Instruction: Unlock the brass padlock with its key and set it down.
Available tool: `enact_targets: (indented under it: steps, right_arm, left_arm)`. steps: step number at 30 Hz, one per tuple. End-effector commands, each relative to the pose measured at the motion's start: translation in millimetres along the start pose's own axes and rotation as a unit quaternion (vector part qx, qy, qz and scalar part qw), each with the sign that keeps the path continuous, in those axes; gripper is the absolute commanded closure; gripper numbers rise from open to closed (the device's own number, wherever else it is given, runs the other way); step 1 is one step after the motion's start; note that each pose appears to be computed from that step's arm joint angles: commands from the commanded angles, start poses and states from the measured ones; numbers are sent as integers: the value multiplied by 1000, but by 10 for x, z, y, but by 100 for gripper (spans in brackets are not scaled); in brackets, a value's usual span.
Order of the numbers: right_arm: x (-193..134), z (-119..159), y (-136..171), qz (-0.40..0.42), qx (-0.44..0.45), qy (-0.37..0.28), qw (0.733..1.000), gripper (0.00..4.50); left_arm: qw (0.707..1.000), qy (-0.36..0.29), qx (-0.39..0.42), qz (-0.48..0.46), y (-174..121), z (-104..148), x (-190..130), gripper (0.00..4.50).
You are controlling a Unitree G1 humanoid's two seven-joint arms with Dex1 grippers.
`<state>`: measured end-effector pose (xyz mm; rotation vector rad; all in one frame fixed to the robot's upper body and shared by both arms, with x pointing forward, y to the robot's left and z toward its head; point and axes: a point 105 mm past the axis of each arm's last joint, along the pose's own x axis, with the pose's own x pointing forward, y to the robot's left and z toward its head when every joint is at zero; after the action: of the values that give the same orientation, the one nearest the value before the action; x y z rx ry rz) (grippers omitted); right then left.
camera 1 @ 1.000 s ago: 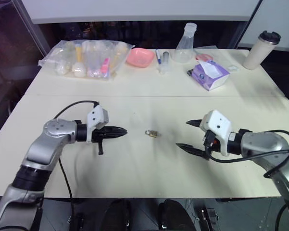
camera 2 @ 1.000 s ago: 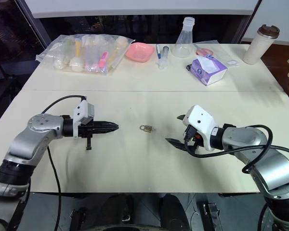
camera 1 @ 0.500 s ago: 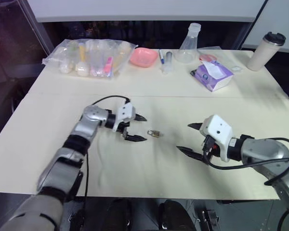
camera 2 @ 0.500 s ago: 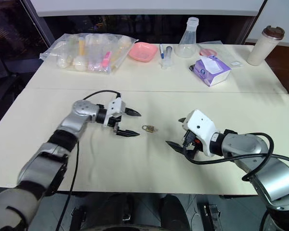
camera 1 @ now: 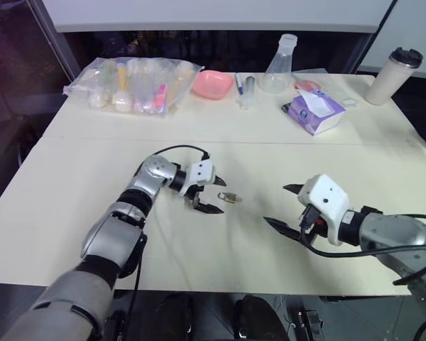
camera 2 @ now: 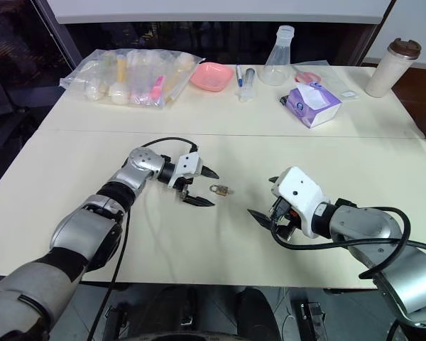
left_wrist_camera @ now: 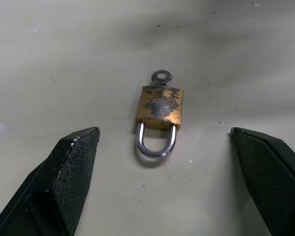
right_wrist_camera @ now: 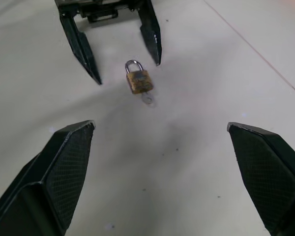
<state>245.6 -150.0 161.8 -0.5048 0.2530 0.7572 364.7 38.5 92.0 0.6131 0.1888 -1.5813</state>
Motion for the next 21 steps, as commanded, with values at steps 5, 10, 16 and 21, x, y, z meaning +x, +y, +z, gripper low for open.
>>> enact_targets:
  steps: [5,10,16,21]
  right_arm:
    - [-37,96,14,-10,-15,-16,1000,0]
    - [-28,91,-3,-8,-16,-15,1000,0]
    - [60,134,4,3,-40,-24,999,0]
    - [350,87,-118,-29,-196,-12,980,0]
  left_arm:
    - [1000,1,5,3,19,56,132,59]
    - [1000,8,-6,-1,-15,-10,124,265]
    - [1000,4,-9,19,37,-27,3,375]
    - [994,-72,-22,73,230,202,-399,375]
